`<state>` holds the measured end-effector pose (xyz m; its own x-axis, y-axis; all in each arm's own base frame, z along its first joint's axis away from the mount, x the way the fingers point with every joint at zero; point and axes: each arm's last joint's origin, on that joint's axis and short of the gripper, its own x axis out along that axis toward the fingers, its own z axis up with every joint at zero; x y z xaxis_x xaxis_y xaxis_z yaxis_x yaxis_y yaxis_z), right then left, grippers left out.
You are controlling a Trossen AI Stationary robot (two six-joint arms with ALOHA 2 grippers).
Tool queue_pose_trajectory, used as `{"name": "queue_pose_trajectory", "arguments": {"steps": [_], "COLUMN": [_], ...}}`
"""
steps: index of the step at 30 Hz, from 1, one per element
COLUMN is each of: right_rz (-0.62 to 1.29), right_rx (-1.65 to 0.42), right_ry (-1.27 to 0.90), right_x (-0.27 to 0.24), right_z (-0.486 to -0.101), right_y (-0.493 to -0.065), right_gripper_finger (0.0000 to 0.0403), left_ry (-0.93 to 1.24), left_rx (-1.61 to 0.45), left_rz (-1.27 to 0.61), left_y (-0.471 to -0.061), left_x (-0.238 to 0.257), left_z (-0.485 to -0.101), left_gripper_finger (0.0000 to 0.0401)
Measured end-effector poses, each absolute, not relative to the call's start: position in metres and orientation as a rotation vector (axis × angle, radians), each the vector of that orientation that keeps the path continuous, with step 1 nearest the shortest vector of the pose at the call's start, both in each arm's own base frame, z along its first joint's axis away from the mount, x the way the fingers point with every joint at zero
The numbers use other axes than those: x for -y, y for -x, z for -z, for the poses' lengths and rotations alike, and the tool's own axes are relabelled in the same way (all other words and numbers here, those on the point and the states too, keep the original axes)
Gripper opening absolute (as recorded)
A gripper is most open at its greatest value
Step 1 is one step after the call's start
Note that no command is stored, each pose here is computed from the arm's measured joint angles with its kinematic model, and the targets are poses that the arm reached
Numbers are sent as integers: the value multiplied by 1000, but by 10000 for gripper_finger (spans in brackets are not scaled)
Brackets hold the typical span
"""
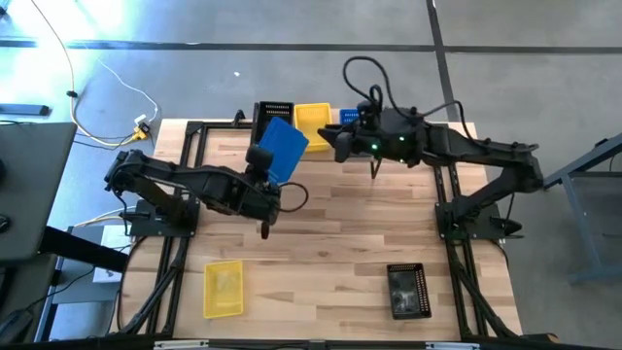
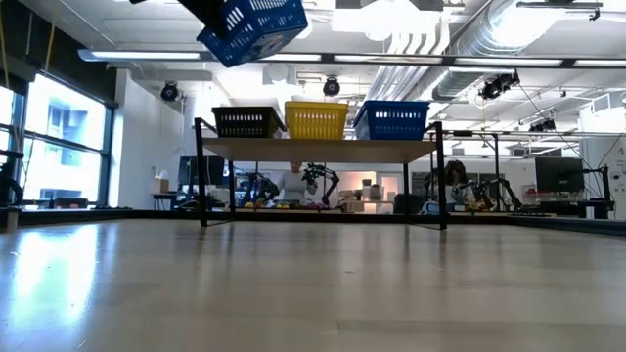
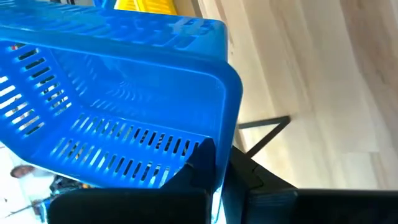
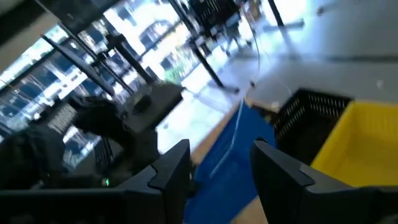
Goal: Stack baskets on shelf by color
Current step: Stack the blue bin on top of the blue bins on the shelf
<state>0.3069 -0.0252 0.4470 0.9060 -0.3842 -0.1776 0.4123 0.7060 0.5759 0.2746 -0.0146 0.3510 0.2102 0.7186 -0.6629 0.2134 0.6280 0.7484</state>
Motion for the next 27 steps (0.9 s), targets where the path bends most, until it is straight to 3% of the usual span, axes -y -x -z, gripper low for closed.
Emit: {"name": "queue_pose_trajectory", "arguments": {"steps": [10, 19, 27], "right_rz": [407, 410, 383], "right_rx": [-163, -195, -346], "right_ry": [-899, -1194, -1201], "right_x": [6, -2, -5], "right_z": [-427, -406, -391], "right_y": [-340, -362, -367], "right_gripper_finger": [151, 151, 151], "left_ry": [-979, -949, -886], "left_rx": [-1445, -1506, -1505], "left_rz": [-373, -265, -76], "left_y": [-269, -265, -263], "left_x": [12, 13, 29], "left_z": [-350, -348, -345], "left_gripper_finger": [0, 0, 0]}}
